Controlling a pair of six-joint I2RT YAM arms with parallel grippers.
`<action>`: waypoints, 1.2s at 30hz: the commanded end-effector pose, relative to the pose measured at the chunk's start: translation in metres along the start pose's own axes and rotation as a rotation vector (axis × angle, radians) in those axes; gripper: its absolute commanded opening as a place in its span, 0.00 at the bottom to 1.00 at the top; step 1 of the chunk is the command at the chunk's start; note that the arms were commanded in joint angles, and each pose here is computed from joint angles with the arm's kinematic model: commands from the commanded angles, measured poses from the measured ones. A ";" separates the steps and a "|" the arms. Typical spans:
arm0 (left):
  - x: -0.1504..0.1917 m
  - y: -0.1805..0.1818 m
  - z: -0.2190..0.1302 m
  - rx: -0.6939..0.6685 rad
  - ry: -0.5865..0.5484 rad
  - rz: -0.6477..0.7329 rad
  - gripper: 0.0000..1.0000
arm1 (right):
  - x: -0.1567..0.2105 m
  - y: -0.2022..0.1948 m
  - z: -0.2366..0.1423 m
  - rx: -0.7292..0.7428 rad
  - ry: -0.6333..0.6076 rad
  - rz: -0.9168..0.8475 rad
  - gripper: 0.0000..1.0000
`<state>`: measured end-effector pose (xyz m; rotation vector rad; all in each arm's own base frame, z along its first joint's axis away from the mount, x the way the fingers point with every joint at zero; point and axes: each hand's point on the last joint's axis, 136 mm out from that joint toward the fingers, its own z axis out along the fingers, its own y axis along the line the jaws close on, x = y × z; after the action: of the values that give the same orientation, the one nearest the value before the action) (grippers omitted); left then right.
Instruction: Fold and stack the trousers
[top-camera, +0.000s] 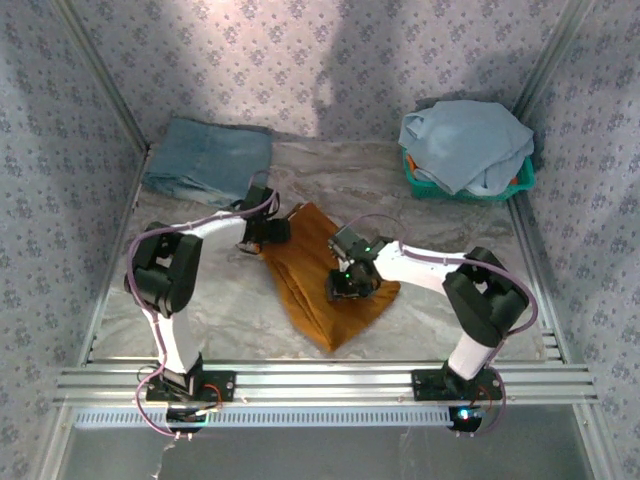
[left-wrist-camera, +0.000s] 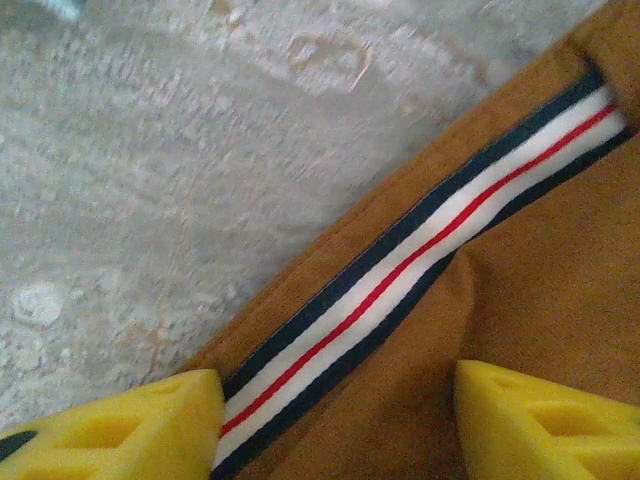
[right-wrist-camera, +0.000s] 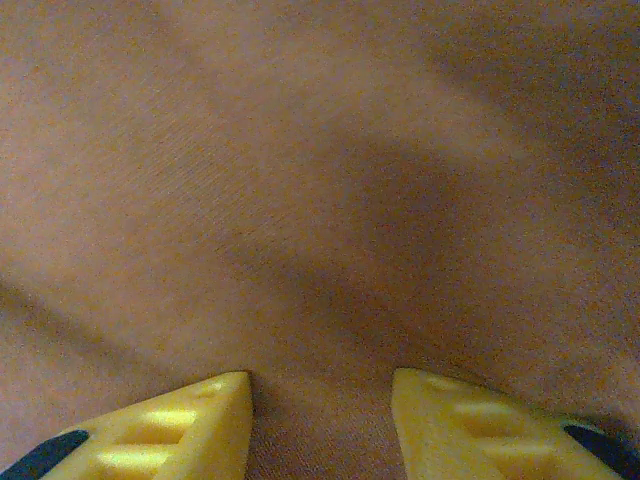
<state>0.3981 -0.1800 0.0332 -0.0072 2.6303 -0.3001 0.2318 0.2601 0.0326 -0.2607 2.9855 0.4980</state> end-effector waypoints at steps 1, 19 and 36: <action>0.036 0.020 -0.005 -0.034 0.051 -0.028 0.60 | 0.010 -0.065 0.000 0.169 0.074 0.065 0.46; 0.002 0.057 -0.117 -0.146 -0.149 -0.121 0.85 | -0.092 -0.069 -0.084 0.126 -0.192 0.115 0.52; -0.116 0.090 0.033 -0.420 0.035 0.005 0.61 | -0.075 -0.072 -0.094 0.043 -0.219 0.106 0.56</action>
<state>0.5300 -0.1066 0.0540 -0.1595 2.5915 0.1726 0.3148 0.1761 0.1018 -0.0271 2.8203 0.4056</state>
